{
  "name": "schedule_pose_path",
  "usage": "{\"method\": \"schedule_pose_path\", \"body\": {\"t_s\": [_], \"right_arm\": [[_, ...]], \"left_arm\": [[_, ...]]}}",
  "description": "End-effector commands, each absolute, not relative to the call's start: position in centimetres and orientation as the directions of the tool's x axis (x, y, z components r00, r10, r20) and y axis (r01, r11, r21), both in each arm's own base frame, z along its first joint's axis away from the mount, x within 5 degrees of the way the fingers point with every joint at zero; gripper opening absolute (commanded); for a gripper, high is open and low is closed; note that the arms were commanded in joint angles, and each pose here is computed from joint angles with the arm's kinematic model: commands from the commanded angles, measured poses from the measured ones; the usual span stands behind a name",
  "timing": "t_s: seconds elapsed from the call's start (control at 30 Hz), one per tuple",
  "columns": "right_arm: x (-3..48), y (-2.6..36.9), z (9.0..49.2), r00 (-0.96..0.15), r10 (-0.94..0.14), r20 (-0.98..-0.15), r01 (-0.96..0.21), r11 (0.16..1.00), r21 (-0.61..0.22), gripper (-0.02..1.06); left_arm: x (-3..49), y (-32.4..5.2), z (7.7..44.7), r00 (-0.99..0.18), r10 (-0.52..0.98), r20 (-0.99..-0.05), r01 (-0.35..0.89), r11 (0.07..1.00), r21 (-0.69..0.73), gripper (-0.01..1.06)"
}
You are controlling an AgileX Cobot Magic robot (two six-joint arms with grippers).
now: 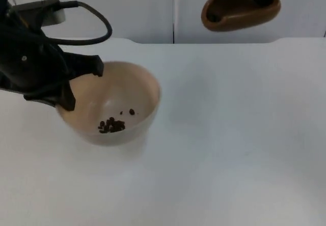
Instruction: Pick up the bowl with the left hand and pour the coffee beans from the cup into the bowl with the right hand.
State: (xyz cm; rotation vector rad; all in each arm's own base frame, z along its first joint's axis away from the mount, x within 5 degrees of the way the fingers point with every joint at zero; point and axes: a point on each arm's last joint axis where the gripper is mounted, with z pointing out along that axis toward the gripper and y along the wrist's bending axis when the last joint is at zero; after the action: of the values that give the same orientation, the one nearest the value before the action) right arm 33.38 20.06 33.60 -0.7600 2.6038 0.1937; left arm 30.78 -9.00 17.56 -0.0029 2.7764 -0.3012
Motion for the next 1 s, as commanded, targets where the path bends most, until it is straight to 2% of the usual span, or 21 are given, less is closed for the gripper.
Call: {"method": "schedule_pose_path", "body": {"t_s": [0.0, 0.23, 0.43, 0.53, 0.97], "right_arm": [[33.7, 19.7, 33.3, -0.771, -0.462, -0.439, -0.525, 0.851, 0.026, 0.0], [34.1, 19.0, 28.8, -0.817, -0.392, -0.424, -0.459, 0.886, 0.065, 0.0], [33.9, 18.7, 26.0, -0.831, -0.346, -0.436, -0.417, 0.906, 0.076, 0.0], [33.9, 18.2, 24.2, -0.849, -0.273, -0.452, -0.356, 0.928, 0.107, 0.0], [34.2, 18.1, 15.9, -0.917, -0.221, -0.332, -0.273, 0.954, 0.121, 0.0]], "left_arm": [[31.4, -8.3, 17.4, -0.934, -0.078, -0.348, 0.009, 0.97, -0.242, 0.0], [33.1, -6.3, 14.9, -0.938, -0.143, -0.314, -0.056, 0.961, -0.27, 0.0], [34.9, -6.7, 13.8, -0.949, -0.13, -0.287, -0.051, 0.962, -0.267, 0.0], [35.7, -6.7, 12.7, -0.952, -0.131, -0.278, -0.056, 0.963, -0.263, 0.0], [36.1, -6.6, 10.7, -0.957, -0.114, -0.266, -0.05, 0.971, -0.235, 0.0]]}}
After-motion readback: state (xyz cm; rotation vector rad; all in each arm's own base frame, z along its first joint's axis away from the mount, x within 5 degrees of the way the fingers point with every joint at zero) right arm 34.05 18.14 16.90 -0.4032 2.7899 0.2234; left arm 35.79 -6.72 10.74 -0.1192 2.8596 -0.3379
